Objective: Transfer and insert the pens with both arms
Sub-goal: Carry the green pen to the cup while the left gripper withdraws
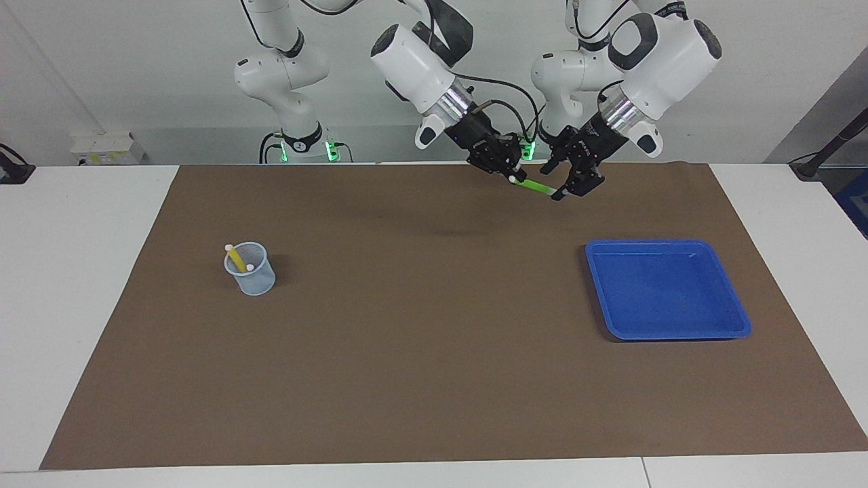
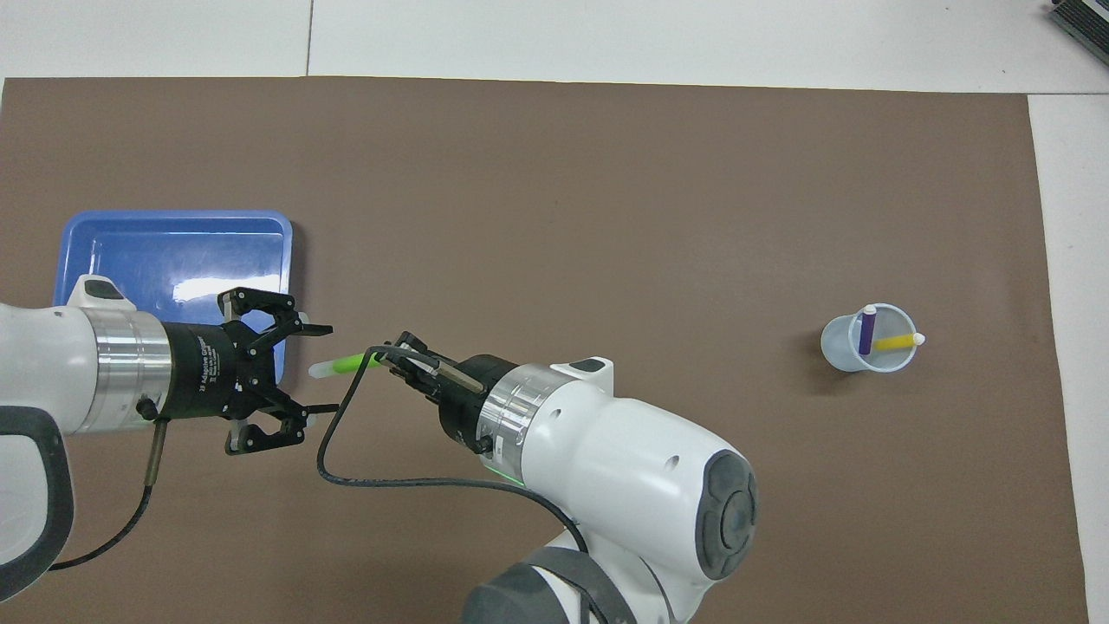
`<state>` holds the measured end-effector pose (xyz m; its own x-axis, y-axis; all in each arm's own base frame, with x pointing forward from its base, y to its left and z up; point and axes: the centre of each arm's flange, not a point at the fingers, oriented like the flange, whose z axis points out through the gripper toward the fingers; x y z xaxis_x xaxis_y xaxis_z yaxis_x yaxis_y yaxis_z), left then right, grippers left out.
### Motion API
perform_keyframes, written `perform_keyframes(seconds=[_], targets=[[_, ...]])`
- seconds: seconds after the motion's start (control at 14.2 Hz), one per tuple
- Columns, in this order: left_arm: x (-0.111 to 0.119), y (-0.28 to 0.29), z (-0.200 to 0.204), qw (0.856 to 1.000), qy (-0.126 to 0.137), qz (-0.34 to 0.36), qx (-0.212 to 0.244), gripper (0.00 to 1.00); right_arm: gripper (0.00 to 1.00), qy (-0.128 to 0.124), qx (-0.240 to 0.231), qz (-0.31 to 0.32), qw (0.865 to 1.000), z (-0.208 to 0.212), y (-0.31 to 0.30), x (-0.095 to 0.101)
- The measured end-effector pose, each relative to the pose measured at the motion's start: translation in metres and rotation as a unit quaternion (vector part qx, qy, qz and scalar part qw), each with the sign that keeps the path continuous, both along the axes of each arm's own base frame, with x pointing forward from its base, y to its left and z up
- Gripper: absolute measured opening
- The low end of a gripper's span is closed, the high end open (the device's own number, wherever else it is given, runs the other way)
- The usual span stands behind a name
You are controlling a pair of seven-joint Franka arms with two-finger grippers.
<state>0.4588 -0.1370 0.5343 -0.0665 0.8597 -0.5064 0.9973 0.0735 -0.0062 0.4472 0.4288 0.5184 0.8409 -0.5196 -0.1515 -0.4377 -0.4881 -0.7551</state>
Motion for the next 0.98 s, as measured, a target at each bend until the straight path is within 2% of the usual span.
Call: perform_keyframes(seconds=[0.07, 0.21, 0.35, 0.49, 0.7, 0.84, 0.98], targets=[[0.000, 0.001, 0.000, 1.000, 0.000, 0.001, 0.000, 0.99, 0.19, -0.007, -0.006, 0.008, 1.000, -0.001, -0.003, 0.002], [0.000, 0.001, 0.000, 1.000, 0.000, 0.002, 0.000, 1.00, 0.19, -0.013, -0.032, 0.042, 0.999, -0.008, -0.013, 0.011], [0.000, 0.001, 0.000, 1.000, -0.006, -0.007, 0.000, 1.00, 0.19, -0.021, -0.082, 0.097, 0.992, -0.015, -0.033, 0.025], [0.000, 0.002, 0.000, 0.997, -0.035, -0.062, 0.002, 1.00, 0.19, -0.033, -0.140, 0.151, 0.978, -0.016, -0.062, 0.041], [-0.001, 0.017, -0.004, 0.978, -0.091, -0.186, 0.006, 1.00, 0.19, -0.050, -0.207, 0.249, 0.945, -0.015, -0.106, 0.051], [-0.002, 0.041, -0.008, 0.953, -0.120, -0.277, 0.027, 1.00, 0.19, -0.057, -0.252, 0.314, 0.913, -0.014, -0.138, 0.054], [-0.003, 0.061, -0.013, 0.921, -0.140, -0.360, 0.051, 1.00, 0.19, -0.055, -0.290, 0.379, 0.877, -0.015, -0.172, 0.056]])
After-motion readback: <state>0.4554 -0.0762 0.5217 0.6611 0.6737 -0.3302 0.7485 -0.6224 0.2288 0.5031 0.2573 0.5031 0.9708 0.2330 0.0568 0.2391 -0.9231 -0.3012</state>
